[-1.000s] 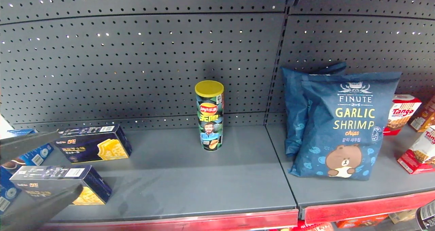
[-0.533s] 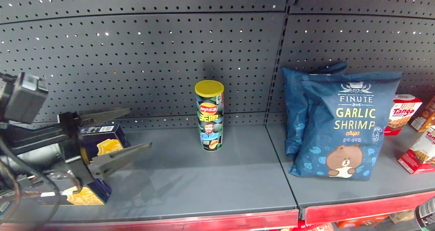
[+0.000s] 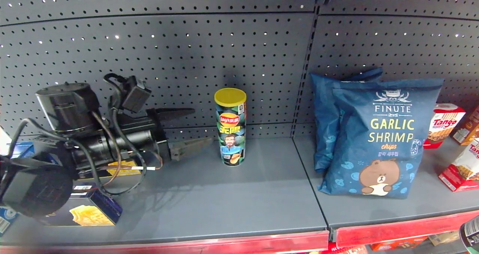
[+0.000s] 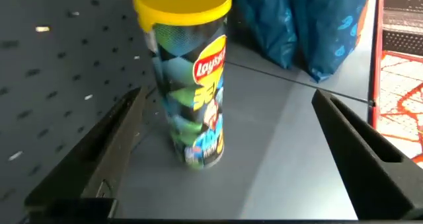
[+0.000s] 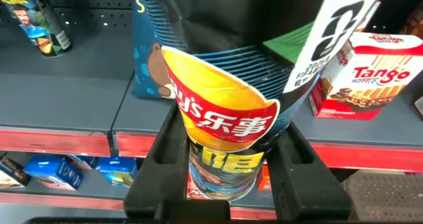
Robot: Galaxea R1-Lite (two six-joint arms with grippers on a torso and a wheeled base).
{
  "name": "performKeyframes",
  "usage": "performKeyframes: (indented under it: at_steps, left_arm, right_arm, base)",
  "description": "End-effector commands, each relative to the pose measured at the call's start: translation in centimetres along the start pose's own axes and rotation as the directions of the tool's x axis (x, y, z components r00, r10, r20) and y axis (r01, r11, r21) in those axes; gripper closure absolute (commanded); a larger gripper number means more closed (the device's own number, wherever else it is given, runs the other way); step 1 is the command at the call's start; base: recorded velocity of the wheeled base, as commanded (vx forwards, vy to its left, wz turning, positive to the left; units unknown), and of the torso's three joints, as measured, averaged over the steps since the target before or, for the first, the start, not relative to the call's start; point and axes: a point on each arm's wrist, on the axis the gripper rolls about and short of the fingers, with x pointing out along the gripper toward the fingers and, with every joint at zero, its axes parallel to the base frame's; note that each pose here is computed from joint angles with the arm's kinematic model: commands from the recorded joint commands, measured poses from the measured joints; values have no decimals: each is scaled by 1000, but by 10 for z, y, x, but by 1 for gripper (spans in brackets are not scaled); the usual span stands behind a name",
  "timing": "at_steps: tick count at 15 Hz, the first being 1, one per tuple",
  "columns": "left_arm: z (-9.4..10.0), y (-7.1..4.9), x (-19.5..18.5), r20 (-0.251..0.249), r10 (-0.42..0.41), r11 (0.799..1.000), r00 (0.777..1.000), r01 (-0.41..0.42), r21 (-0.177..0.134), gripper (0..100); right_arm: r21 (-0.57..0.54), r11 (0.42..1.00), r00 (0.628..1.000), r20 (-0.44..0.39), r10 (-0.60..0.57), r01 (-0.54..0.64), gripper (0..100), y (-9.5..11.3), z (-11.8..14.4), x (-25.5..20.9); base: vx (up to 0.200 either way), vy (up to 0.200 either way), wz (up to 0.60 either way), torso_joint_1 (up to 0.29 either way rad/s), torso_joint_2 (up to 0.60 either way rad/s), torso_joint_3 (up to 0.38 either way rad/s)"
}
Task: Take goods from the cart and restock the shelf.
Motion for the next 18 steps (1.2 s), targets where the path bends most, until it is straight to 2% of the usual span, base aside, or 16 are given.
performKeyframes:
  at_steps: [1, 8, 12, 16, 18]
  left_arm:
    - [-18, 11, 24, -29, -30, 999, 999, 29, -32, 0]
    - [-45, 28, 44, -69, -32, 997, 997, 27, -71, 0]
    - [-49, 40, 59, -59, -33, 998, 998, 29, -63, 0]
    - [-53, 44, 72, -77, -49, 996, 996, 43, -81, 0]
    - [-53, 47, 81, -71, -52, 996, 996, 47, -75, 0]
  right_arm:
    - [-1, 1000, 1000, -2, 1, -1, 100, 0, 0, 0]
    - [-2, 1000, 1000, -13, -13, 13, 100, 0, 1, 3]
    - [-3, 1000, 1000, -17, -13, 13, 100, 0, 1, 4]
    - [-3, 1000, 1000, -21, -13, 13, 100, 0, 1, 5]
    - [-3, 1000, 1000, -19, -13, 13, 100, 0, 1, 4]
  base:
    - [0, 0, 0, 0, 0, 0]
    - [0, 0, 0, 0, 0, 0]
    - [0, 0, 0, 0, 0, 0]
    - [0, 0, 0, 0, 0, 0]
    - [0, 0, 0, 0, 0, 0]
